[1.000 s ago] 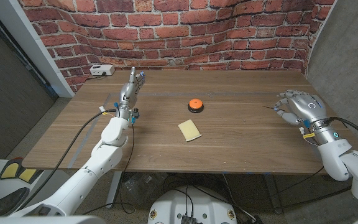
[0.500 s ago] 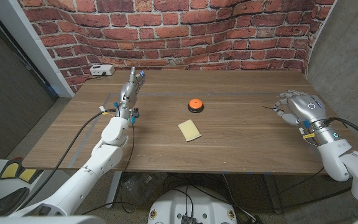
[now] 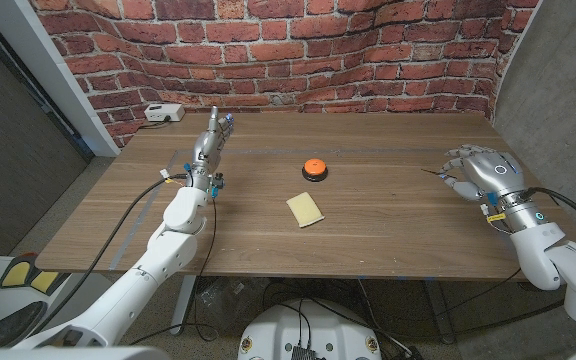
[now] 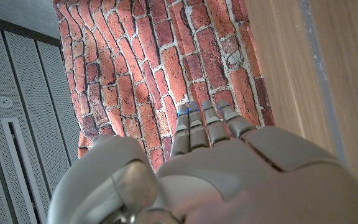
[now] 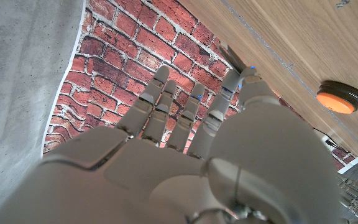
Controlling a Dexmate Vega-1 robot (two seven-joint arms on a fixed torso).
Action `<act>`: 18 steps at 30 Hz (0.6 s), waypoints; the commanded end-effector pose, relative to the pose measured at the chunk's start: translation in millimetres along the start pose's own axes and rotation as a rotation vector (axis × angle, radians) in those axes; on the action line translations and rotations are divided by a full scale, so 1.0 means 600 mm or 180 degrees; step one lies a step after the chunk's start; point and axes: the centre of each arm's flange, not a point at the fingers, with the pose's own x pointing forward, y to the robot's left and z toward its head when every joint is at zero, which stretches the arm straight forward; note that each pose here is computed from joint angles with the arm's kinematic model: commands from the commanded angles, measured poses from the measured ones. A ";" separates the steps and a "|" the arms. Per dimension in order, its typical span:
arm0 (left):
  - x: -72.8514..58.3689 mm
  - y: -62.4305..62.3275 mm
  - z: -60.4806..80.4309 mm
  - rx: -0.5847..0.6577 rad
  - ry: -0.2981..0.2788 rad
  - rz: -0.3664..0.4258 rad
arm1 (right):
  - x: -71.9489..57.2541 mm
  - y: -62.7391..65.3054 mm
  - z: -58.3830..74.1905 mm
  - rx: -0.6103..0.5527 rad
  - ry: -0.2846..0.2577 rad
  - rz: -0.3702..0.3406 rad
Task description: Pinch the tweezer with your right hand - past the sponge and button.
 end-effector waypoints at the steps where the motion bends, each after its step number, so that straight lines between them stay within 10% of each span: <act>1: 0.003 0.000 -0.003 -0.0006 0.0015 0.0004 | -0.005 0.000 -0.001 0.0004 0.0017 0.0049; 18: 0.007 -0.005 -0.014 -0.0038 0.0067 -0.0025 | -0.033 0.020 0.002 0.0133 0.0152 0.0259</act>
